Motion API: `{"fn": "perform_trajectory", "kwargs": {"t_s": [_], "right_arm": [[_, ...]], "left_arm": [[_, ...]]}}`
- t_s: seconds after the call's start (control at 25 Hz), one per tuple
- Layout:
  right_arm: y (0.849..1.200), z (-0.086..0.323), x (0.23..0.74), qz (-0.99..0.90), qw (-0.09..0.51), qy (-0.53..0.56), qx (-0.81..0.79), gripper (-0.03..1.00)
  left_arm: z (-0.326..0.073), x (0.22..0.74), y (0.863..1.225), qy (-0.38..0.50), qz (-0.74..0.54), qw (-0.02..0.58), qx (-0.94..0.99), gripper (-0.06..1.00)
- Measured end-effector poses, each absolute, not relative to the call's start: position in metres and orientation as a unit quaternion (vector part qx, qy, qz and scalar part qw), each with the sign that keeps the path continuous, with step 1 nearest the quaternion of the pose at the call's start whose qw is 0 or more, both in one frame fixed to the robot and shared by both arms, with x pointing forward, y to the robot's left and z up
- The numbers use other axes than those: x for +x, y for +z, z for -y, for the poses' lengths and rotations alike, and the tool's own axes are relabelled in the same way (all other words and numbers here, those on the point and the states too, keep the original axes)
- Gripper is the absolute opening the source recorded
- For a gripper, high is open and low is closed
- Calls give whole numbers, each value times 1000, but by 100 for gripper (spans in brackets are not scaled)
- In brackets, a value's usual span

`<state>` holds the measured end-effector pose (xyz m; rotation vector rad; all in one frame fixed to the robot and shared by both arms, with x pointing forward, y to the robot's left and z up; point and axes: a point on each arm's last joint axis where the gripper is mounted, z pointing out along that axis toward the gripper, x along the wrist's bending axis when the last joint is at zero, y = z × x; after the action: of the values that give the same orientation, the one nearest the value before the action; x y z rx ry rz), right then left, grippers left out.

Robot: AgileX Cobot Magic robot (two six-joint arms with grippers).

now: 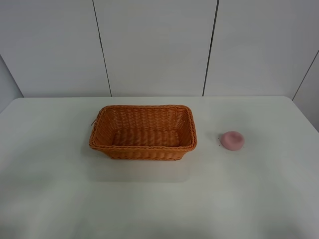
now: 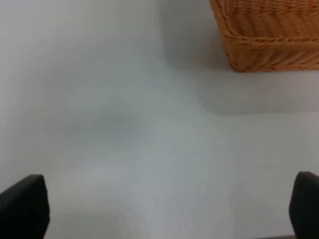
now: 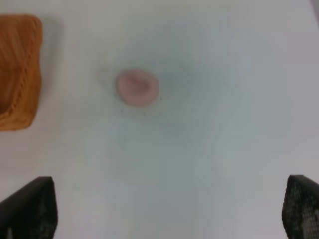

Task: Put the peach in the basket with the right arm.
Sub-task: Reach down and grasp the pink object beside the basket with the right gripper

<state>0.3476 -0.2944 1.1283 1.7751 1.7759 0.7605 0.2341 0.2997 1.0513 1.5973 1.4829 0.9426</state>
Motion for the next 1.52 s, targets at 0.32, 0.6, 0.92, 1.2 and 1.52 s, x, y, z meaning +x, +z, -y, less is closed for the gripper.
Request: {"fn": "perform_trajectory", "kwargs": {"t_s": [0.32,0.6,0.92,1.2,1.52], "right_arm": [[1120,287,477,-681,150,200,688,69],[1067,282,581,-703,68,120,698,69],[1016,275,647,-716,23,75,694,69],[995,248,652,-750,13,50,660,69],[981,249,660,-752,28,50,657,69]], "left_arm": [[-300,234,1051,368,-579,374,624,99],[-300,234,1051,368,-579,374,624,99],[-300,234,1051,368,-579,374,624,99],[-300,234,1051,368,-579,374,624,99],[-300,234,1051,368,-579,374,624,99]]}}
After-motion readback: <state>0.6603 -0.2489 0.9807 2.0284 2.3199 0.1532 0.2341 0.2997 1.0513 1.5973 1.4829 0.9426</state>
